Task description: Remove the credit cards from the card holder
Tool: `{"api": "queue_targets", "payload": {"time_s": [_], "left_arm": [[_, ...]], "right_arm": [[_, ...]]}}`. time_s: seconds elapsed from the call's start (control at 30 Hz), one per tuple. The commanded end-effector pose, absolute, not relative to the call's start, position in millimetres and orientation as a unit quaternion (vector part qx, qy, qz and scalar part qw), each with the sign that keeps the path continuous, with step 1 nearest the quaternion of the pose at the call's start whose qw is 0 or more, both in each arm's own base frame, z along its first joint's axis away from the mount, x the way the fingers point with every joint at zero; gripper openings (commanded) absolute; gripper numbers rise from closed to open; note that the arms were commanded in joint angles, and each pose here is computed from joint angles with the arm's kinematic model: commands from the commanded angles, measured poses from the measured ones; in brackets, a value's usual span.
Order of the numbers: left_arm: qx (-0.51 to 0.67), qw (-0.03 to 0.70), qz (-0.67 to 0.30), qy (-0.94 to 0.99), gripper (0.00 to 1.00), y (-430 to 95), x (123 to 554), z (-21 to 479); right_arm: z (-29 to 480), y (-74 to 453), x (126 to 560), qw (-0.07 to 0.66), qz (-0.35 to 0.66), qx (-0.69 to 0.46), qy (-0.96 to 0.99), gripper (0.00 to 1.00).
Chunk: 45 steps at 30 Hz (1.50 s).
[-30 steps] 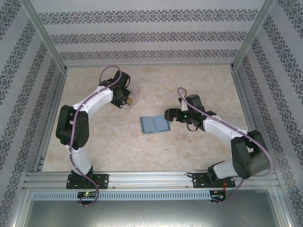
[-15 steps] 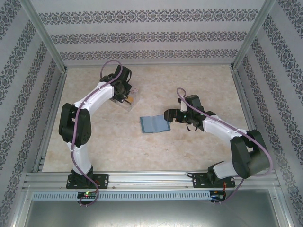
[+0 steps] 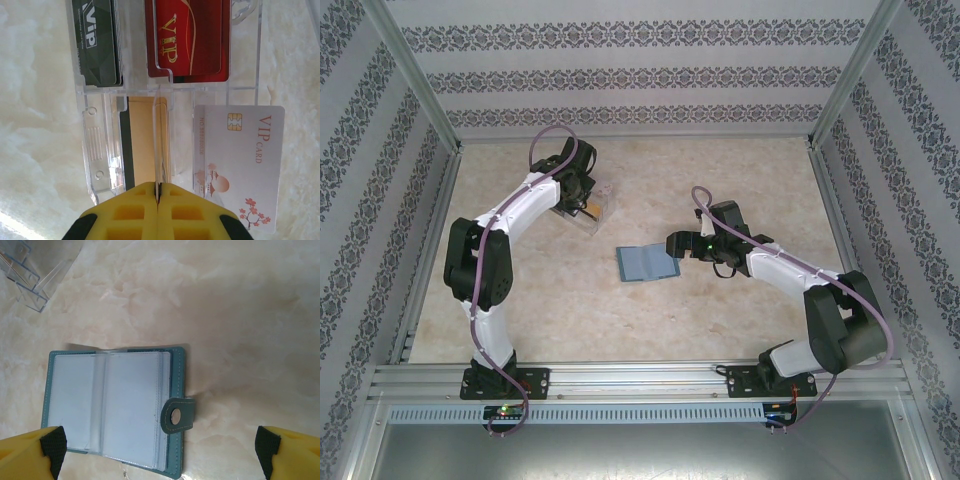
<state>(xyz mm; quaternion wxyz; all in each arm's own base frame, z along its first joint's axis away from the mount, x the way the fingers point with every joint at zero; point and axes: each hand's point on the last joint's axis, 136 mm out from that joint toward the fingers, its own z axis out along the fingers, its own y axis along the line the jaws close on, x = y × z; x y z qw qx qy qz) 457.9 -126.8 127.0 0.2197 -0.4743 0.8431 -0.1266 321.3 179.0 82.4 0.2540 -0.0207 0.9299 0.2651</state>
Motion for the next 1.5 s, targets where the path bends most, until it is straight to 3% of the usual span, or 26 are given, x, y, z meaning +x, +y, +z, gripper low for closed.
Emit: {"api": "queue_targets", "payload": {"time_s": [0.0,0.43,0.73,1.1,1.47], "left_arm": [[-0.462,0.220,-0.121,0.850,0.02,-119,451,134],[-0.457,0.226,-0.142,0.849,0.01,-119,446,142],[-0.439,0.252,-0.183,0.843,0.01,-127,466,169],[-0.467,0.201,-0.156,0.847,0.01,-122,445,126],[-0.461,0.188,-0.143,0.856,0.04,-124,461,118]], "right_arm": [[81,184,323,0.256,0.265,-0.031,0.929,0.98],[81,189,321,0.250,0.274,-0.039,0.928,0.98],[78,192,321,0.245,0.276,-0.041,0.929,0.98],[78,192,321,0.245,0.274,-0.041,0.929,0.98],[78,191,321,0.243,0.271,-0.040,0.931,0.98]]}}
